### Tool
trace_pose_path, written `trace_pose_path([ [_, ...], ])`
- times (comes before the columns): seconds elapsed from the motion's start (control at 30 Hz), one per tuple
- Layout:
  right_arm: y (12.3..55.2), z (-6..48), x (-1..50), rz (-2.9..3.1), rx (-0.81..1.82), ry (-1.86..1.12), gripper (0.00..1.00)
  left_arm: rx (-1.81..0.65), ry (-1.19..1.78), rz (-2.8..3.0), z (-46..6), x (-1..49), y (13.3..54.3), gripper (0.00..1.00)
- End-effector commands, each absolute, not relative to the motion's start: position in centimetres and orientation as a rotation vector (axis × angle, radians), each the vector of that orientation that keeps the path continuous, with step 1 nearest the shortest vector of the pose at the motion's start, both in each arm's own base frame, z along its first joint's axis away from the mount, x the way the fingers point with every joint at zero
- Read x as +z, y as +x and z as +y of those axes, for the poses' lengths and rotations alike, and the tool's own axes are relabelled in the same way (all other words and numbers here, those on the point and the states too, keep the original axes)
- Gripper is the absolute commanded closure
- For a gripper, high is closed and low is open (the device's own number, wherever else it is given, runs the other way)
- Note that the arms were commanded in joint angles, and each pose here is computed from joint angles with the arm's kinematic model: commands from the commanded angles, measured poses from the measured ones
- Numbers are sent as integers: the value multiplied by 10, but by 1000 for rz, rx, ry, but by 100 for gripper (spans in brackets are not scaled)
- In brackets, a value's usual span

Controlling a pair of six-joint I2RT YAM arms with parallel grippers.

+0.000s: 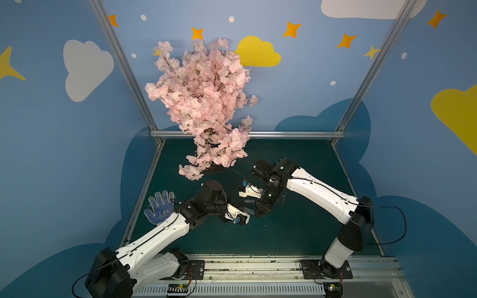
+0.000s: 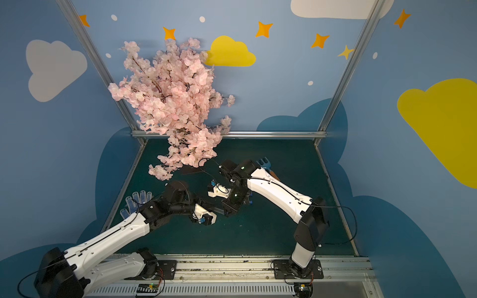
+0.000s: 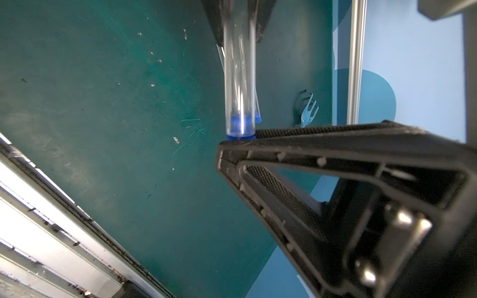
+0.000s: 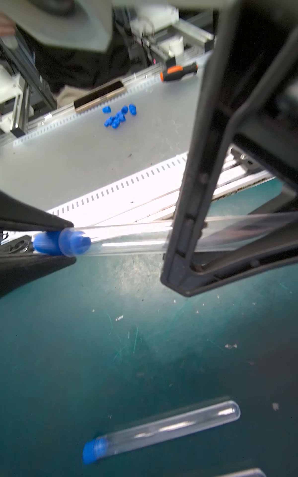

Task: Insert stoppers into test tubes
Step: Insert the stopper into the test tube.

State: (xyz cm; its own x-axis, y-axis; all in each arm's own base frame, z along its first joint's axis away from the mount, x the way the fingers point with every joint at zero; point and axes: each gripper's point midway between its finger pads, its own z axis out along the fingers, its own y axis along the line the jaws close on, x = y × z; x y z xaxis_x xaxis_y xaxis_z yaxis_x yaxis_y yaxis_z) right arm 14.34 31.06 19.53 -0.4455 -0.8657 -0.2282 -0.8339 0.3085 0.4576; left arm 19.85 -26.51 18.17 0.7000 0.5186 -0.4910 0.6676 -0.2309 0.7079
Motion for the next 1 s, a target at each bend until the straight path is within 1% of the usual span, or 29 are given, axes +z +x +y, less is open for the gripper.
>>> trace_pose_path([
  [0.0,171,394,263,-2358,-1520,1868,100,-375,1910,684,-287,190,155,98],
  [0.2,180,400,266,-2225,-1719,1660,100,-320,1862,575,-292,204,153,98],
  [0.37,189,407,262,-2175,-1781,1550,100,-290,1827,510,-296,214,149,98],
  [0.57,200,407,255,-2202,-1777,1499,100,-285,1817,496,-296,216,146,98],
  [0.8,208,391,247,-2315,-1720,1482,100,-222,1868,631,-282,189,154,98],
  [0.97,209,384,240,-2351,-1692,1460,100,-230,1862,673,-274,183,151,98],
])
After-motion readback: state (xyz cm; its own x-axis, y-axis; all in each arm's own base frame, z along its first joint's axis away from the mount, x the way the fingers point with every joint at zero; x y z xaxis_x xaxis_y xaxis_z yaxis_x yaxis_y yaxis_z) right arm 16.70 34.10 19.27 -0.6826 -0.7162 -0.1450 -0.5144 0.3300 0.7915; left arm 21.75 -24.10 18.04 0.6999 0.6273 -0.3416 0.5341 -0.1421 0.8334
